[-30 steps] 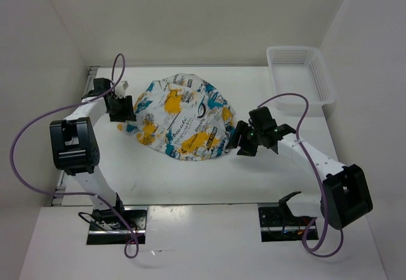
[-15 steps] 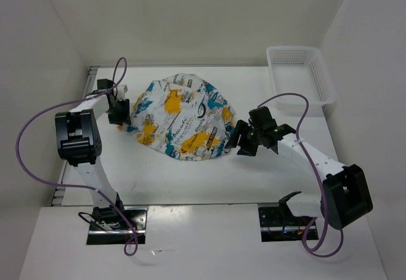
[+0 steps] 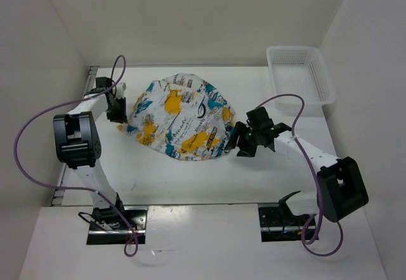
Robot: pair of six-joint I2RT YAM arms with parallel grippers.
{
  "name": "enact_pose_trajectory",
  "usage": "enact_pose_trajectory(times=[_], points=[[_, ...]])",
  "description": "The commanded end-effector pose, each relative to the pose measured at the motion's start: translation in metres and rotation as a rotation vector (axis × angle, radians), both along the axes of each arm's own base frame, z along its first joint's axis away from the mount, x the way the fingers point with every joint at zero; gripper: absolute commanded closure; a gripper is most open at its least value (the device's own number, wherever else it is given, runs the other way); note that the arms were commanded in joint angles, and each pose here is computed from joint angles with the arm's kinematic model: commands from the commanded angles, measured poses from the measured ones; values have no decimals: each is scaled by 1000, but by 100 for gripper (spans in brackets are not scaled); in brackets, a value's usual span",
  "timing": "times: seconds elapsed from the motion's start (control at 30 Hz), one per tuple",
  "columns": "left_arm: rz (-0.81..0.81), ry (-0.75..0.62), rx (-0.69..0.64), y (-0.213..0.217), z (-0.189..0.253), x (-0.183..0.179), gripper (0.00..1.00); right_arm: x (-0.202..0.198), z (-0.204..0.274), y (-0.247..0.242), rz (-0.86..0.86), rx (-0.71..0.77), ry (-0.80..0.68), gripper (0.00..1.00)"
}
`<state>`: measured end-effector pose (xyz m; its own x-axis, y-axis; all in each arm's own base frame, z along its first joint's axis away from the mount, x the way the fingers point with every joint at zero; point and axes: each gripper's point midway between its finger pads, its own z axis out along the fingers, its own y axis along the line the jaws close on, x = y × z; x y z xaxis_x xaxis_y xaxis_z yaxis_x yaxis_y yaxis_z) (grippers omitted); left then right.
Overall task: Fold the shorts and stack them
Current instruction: Flatten the shorts out
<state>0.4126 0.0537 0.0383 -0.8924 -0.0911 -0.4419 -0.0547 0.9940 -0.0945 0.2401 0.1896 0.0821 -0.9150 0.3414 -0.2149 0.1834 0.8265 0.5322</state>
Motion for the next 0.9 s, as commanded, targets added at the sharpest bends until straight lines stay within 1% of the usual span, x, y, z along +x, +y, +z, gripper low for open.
enact_pose_trajectory(times=[0.0,0.03,0.07,0.1,0.13,0.17,0.27,0.3,0.33,0.37,0.4,0.47,0.53,0.6,0.7,0.77,0.83,0.87], points=[[-5,-37,11,0,20,6,65,16,15,8,21,19,-73,34],[4,-25,25,3,16,5,56,16,11,8,21,15,-63,34],[9,-16,83,5,15,5,51,16,11,8,21,15,-63,34],[15,-3,114,7,14,7,50,16,11,8,21,15,-63,32],[23,52,131,11,2,1,50,16,9,8,21,11,-55,32],[17,70,141,9,-2,1,50,16,9,8,21,11,-55,32],[16,90,139,9,-9,-3,52,16,9,8,21,11,-55,32],[17,69,142,9,-7,0,54,18,12,9,21,15,-63,32],[13,67,132,7,-7,0,56,18,9,9,21,11,-55,32],[13,72,131,7,-11,-2,61,18,9,9,21,11,-55,32],[13,72,131,7,-11,-2,63,18,9,9,21,11,-55,32],[12,85,130,7,-13,-2,63,18,9,9,21,11,-55,32],[11,96,128,7,-18,-3,59,18,9,9,21,11,-55,32],[-4,103,117,0,-20,-6,59,20,10,10,21,15,-63,32],[-13,100,94,-4,-22,-6,66,20,7,10,21,11,-55,32],[-30,74,78,-11,-16,-4,66,20,7,10,21,11,-55,32],[-53,4,35,-21,-2,3,62,22,9,11,21,16,-65,32],[-59,1,22,-23,-2,3,57,20,5,10,21,14,-61,32]])
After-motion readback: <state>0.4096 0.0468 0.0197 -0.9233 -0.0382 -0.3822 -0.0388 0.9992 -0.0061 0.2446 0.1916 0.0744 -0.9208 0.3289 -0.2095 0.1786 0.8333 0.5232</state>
